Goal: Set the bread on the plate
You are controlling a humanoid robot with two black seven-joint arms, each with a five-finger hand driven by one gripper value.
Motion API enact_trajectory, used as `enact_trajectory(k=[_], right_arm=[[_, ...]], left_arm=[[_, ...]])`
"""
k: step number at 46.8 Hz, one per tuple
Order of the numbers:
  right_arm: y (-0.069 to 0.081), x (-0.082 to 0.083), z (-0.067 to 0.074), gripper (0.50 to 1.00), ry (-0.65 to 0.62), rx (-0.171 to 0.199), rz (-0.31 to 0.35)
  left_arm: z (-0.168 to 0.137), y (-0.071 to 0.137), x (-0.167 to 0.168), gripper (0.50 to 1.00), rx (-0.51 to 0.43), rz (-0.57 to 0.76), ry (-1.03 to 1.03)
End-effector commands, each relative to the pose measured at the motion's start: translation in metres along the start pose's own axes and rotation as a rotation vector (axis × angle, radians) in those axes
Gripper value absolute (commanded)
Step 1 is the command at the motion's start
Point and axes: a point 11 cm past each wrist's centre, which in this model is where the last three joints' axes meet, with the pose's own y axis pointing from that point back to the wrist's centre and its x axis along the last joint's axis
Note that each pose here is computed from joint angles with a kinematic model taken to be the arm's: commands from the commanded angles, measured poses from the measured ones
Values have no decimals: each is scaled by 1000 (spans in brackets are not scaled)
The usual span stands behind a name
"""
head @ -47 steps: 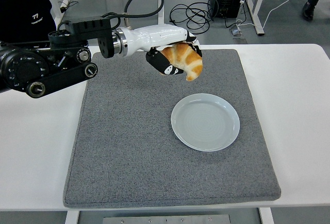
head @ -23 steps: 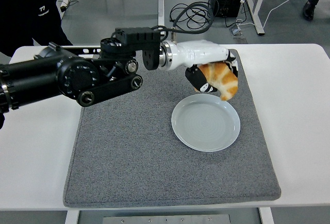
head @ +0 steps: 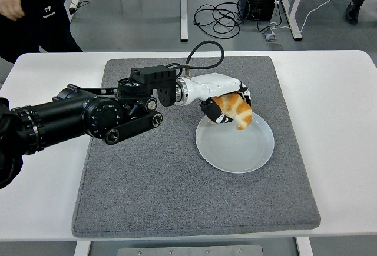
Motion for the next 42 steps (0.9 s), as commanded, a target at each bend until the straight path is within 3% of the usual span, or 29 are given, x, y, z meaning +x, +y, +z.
enact_trajectory(k=[1, 13, 18, 33, 42], right_arm=[[0, 0, -1, 1000, 0, 1, 0], [0, 0, 0, 1000, 0, -1, 0], [0, 0, 0, 1000, 0, -1, 0], [0, 0, -1, 1000, 0, 1, -1], [0, 0, -1, 1000, 0, 1, 0]], left_arm=[[-4, 1, -10, 500, 7, -9, 12], [-10, 3, -31, 505, 18, -33, 45], [-11, 3, -34, 536, 20, -30, 52], [-12, 3, -33, 805, 26, -22, 66], [-12, 3, -34, 874, 28, -18, 91]])
